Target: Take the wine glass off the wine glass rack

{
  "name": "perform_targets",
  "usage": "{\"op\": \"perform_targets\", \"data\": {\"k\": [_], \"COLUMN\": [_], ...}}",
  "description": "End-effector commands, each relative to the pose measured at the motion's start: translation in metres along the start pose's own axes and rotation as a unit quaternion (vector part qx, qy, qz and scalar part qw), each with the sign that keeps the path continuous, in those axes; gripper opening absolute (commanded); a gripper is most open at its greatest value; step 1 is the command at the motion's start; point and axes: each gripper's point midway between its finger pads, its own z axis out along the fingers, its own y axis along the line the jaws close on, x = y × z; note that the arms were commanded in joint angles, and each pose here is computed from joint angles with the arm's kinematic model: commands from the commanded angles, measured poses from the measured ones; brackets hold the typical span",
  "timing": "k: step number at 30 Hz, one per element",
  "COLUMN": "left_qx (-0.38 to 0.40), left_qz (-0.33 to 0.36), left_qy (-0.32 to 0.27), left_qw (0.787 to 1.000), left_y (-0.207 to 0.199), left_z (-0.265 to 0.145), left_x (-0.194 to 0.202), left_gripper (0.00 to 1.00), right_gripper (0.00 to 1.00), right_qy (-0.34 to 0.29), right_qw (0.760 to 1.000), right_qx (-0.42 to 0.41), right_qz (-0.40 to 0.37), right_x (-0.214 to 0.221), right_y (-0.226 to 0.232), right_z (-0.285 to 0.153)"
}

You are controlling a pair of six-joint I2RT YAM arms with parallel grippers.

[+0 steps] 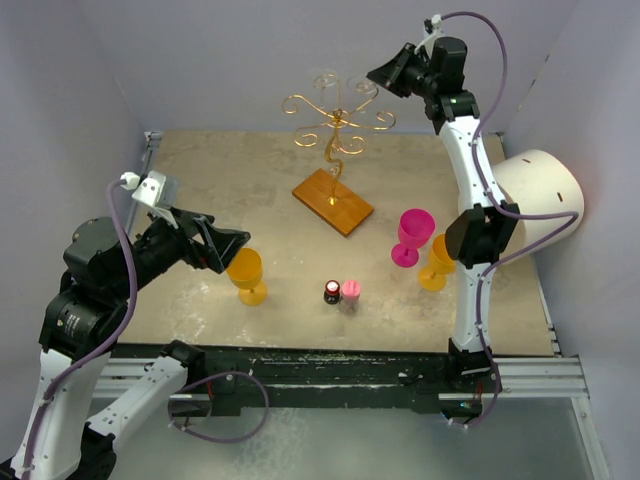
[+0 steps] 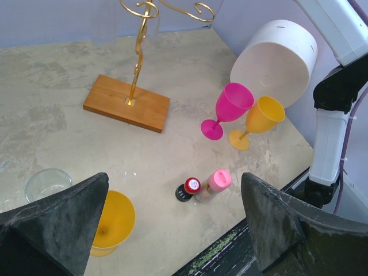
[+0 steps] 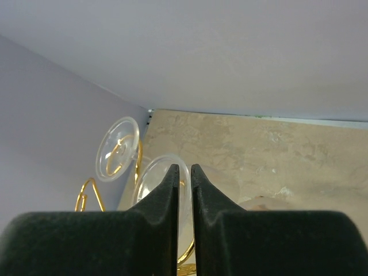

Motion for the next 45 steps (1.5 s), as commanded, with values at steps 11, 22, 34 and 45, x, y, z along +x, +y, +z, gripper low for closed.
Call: {"op": "perform_targets", "data": {"k": [11, 22, 34, 45], "left_qx": [0.001, 0.003, 0.002, 0.003], "left_qz": [0.017, 0.016, 0.017, 0.017], "left_qy": [-0.024, -0.02, -0.017, -0.013], "left_qw": [1.0, 1.0, 1.0, 1.0], "left_y": [-0.004, -0.004, -0.003, -0.003], "left_z": [-0.006, -0.004, -0.002, -0.001], "left_x": [-0.016, -0.015, -0.014, -0.012], "left_gripper": [0.99, 0.99, 0.99, 0.99], "right_gripper": [0.0, 0.0, 0.0, 0.0], "right_qy": [-0.023, -0.024, -0.029, -0.037], "right_qw": [0.999, 0.994, 0.988, 0.995], "right_qx": [-0.032, -0.045, -0.047, -0.004], "right_qz": [0.012, 0.092, 0.143, 0.097], "right_x": [-0.022, -0.028, -0.034, -0.032], "right_y": [0.038, 0.057, 0.069, 0.051], "right_z": [-0.017, -0.028, -0.041, -0.043]}}
